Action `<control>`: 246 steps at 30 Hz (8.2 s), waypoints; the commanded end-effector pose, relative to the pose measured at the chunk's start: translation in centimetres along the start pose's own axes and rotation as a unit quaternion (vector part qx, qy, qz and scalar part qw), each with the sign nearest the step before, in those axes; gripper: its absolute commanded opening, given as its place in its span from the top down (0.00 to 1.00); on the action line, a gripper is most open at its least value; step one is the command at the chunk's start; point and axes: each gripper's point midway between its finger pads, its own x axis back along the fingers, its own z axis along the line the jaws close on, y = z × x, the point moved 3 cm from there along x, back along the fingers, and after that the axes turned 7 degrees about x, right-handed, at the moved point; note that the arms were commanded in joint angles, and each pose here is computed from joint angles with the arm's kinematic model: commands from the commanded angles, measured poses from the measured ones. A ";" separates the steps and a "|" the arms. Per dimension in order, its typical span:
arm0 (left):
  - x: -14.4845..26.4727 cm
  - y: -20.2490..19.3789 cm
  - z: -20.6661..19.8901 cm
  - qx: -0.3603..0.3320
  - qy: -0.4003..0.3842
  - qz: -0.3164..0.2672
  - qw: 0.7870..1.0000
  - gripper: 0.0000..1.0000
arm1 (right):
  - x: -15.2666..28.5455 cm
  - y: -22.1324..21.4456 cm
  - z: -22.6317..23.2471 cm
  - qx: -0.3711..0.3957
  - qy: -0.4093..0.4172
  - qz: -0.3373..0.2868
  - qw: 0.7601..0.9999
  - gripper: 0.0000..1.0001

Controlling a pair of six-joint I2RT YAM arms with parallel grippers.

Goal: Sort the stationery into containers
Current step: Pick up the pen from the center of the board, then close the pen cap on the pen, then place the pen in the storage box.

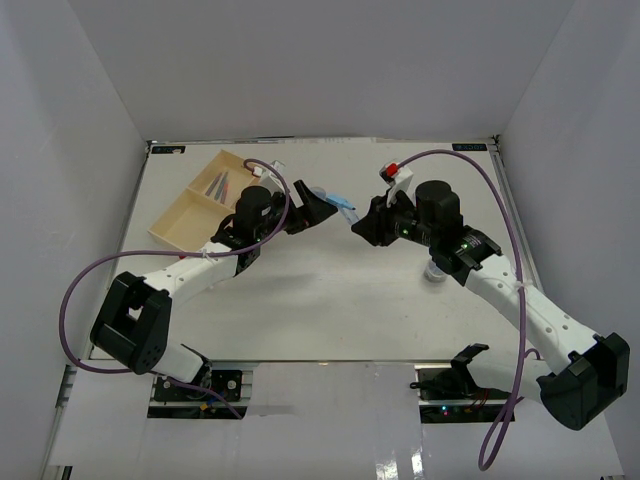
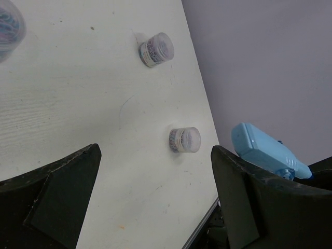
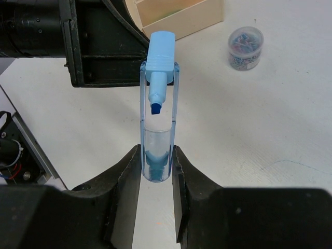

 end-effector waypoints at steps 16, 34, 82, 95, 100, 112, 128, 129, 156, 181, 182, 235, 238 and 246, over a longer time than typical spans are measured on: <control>1.0 2.8 -3.6 -0.050 -0.036 -0.047 0.997 0.02 | 0.5 1.0 0.8 0.009 0.020 -0.030 0.999 0.73; 1.6 3.3 -4.7 -0.068 -0.050 -0.051 0.995 0.02 | 0.6 1.7 1.1 0.010 0.024 -0.049 0.998 0.74; 7.0 5.7 -14.0 -0.157 -0.064 0.167 0.971 0.11 | 1.0 4.3 1.2 0.282 0.040 -0.228 0.931 0.85; 5.6 4.6 -12.0 -0.136 -0.036 0.198 0.970 0.39 | -0.3 4.8 1.2 0.297 0.057 -0.222 0.927 0.86; 5.3 4.1 -11.4 -0.134 -0.028 0.205 0.969 0.43 | -0.5 5.0 1.3 0.298 0.062 -0.223 0.926 0.86; 5.1 3.3 -11.3 -0.131 -0.027 0.217 0.967 0.56 | -0.8 5.0 1.1 0.295 0.058 -0.220 0.928 0.86; 4.9 2.1 -10.4 -0.125 -0.017 0.235 0.964 0.75 | -0.9 5.8 1.3 0.296 0.061 -0.226 0.926 0.89; 4.8 1.9 -10.2 -0.124 -0.013 0.238 0.963 0.75 | -0.8 5.9 1.2 0.297 0.060 -0.228 0.925 0.90; 4.5 -2.0 -8.5 -0.086 0.003 0.289 0.953 0.86 | 1.4 11.6 2.4 0.331 0.049 -0.301 0.893 0.92; 4.3 -3.6 -7.9 -0.060 0.005 0.311 0.949 0.89 | 3.5 15.3 4.0 0.360 0.059 -0.353 0.862 0.92; 4.3 -3.5 -8.0 -0.062 0.004 0.309 0.949 0.89 | 3.5 15.2 3.9 0.359 0.059 -0.352 0.863 0.92; 5.4 18.4 8.4 -0.045 0.143 -0.307 0.940 1.00 | 6.6 -4.0 1.0 0.170 -0.011 -0.152 0.973 0.10; 4.4 18.5 10.5 -0.028 0.156 -0.308 0.938 1.00 | 6.7 -4.2 0.9 0.169 -0.016 -0.151 0.974 0.10; 2.2 18.4 14.1 -0.016 0.174 -0.298 0.938 0.96 | 6.7 -4.9 0.6 0.170 -0.024 -0.142 0.975 0.10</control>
